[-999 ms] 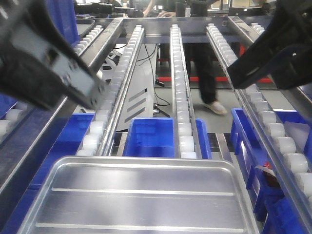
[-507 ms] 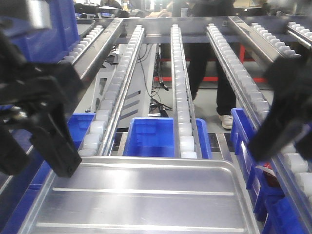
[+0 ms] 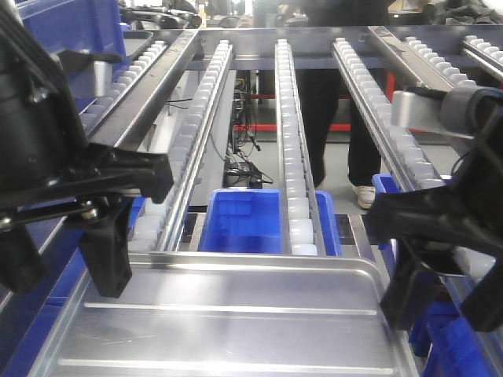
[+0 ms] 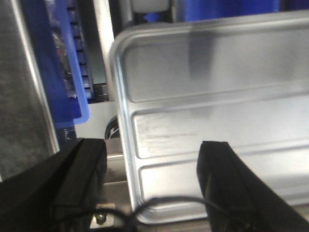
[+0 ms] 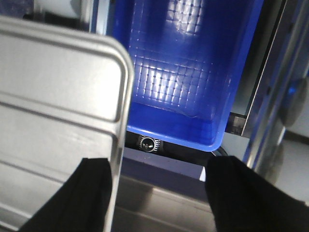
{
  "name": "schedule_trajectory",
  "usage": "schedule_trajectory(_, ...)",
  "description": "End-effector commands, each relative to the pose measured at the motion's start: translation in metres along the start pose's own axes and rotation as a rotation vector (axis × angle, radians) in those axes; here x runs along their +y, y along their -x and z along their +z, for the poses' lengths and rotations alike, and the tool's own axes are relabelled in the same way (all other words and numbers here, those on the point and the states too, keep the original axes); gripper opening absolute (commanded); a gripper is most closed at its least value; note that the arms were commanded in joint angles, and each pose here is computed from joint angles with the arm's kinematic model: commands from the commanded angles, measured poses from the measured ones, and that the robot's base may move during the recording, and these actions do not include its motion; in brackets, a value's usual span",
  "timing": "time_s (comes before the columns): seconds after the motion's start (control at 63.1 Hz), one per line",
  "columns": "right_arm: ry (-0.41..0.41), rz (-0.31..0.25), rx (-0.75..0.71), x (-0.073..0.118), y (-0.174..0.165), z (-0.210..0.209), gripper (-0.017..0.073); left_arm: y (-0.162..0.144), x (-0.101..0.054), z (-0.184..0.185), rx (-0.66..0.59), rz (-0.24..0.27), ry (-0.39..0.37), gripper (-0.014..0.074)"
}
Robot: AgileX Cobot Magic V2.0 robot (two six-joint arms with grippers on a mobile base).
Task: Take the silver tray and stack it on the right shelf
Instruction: 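Lower both grippers toward the side rims of the silver tray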
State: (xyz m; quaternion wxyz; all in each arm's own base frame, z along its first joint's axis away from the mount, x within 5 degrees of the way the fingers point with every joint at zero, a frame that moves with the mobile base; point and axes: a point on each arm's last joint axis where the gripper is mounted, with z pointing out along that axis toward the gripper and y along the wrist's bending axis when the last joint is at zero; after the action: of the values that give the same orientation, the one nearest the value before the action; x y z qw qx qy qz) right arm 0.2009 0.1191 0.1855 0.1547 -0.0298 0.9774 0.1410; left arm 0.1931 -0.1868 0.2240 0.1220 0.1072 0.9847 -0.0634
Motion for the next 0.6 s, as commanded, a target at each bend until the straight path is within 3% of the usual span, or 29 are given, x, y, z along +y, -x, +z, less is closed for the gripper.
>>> schedule_trajectory(0.0,0.032,0.010,-0.089,0.006,0.013,-0.009,0.0521,0.009,-0.001,-0.013,-0.085,-0.021,-0.012,0.0316)
schedule_trajectory(0.19,0.041,0.008,-0.078,0.013,0.022,-0.017,0.0521,0.011,0.000,-0.013,-0.096,-0.033,-0.004,0.0316)
schedule_trajectory(0.27,0.035,-0.021,-0.072,0.017,0.028,-0.024,0.0521,0.011,0.000,-0.013,-0.096,-0.033,-0.004,0.0316)
schedule_trajectory(0.365,-0.004,-0.090,-0.059,0.023,0.033,-0.031,0.0521,0.011,0.000,-0.013,-0.096,-0.033,-0.004,0.0316)
schedule_trajectory(0.491,-0.101,-0.113,-0.046,0.027,0.033,-0.033,0.0521,0.011,0.000,-0.013,-0.097,-0.032,-0.003,0.0316)
schedule_trajectory(0.587,-0.112,-0.076,-0.061,0.034,0.029,-0.032,0.0521,0.011,0.000,-0.013,-0.099,-0.029,0.000,0.0316)
